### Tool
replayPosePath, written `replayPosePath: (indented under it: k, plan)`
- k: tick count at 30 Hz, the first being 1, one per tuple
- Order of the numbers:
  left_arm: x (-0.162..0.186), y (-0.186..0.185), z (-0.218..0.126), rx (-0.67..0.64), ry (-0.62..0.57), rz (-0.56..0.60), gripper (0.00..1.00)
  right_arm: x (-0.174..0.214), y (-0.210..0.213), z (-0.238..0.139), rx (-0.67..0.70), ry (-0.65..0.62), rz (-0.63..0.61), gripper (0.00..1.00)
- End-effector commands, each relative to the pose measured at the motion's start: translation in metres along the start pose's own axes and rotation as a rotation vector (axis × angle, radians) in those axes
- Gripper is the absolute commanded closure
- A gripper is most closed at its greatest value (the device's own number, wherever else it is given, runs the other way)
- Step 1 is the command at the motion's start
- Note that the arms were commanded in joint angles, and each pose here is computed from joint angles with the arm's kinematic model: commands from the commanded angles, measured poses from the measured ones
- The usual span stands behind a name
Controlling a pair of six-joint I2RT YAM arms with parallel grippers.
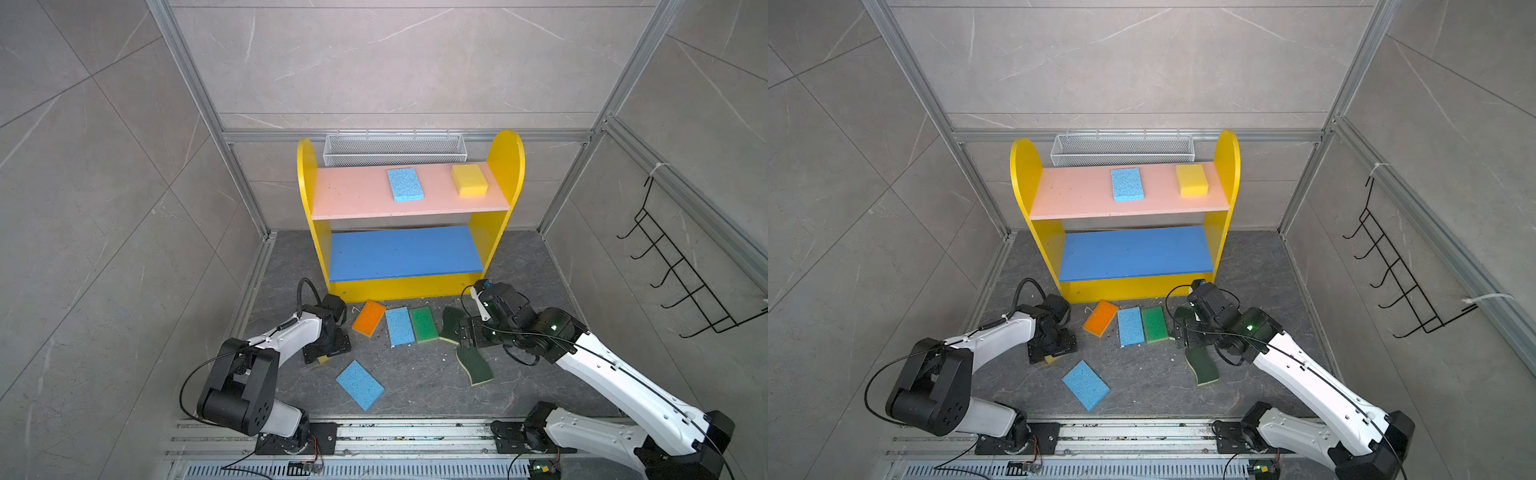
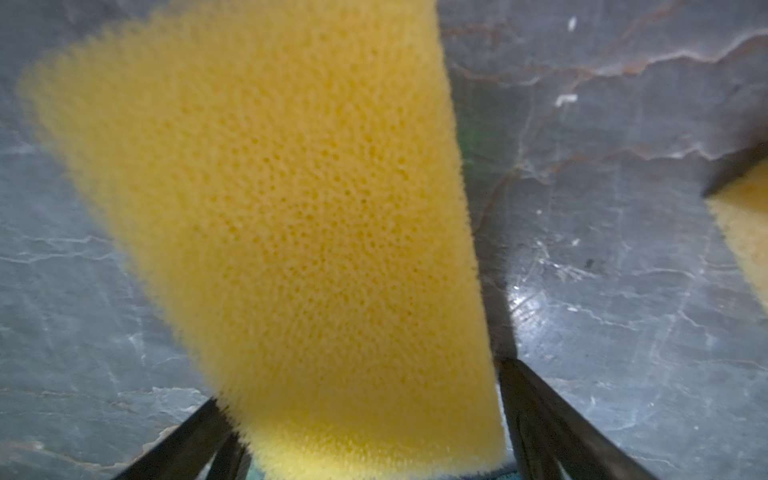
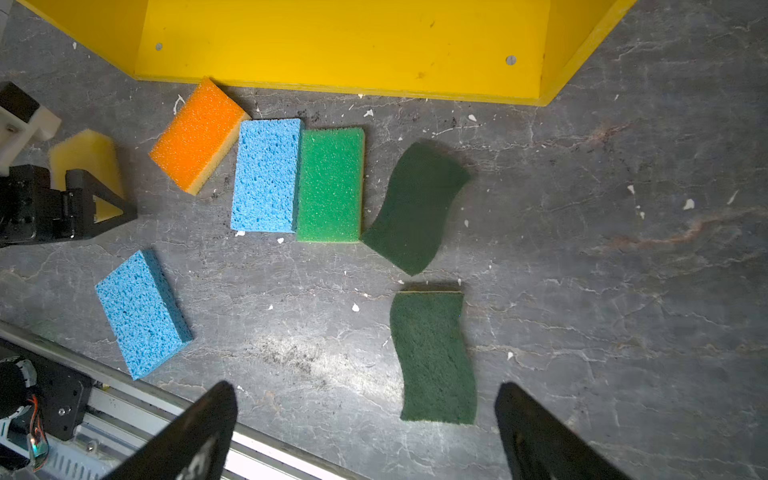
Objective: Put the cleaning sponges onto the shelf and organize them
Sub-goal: 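Close the left gripper on the yellow sponge and lift it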
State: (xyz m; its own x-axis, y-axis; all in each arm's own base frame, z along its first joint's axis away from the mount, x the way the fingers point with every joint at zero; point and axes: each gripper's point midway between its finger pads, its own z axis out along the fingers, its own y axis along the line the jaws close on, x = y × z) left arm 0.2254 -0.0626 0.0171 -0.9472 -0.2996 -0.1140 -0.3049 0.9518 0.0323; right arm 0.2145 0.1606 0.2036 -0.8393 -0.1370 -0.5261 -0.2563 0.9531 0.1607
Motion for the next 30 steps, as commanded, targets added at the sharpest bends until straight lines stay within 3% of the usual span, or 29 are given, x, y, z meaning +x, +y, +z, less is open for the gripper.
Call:
replayPosePath:
  k: [1, 8, 20, 30]
  plan:
    - [0.004, 0.013, 0.005, -0.055, -0.002, -0.086, 0.07, 0.006, -0.008, -0.001, 0.025, 0.005, 0.002, 0.01]
    - [-0.005, -0.009, -0.003, 0.073, -0.038, -0.163, 0.05, 0.005, -0.009, -0.003, 0.033, 0.001, -0.008, 0.01]
    - [0.0, 0.012, 0.01, -0.03, -0.025, -0.195, 0.12, 0.007, -0.008, 0.002, 0.029, 0.015, -0.007, 0.01]
    - [-0.004, 0.02, 0.008, 0.04, -0.042, -0.267, 0.13, 0.005, -0.003, 0.005, 0.015, 0.026, 0.002, 0.01]
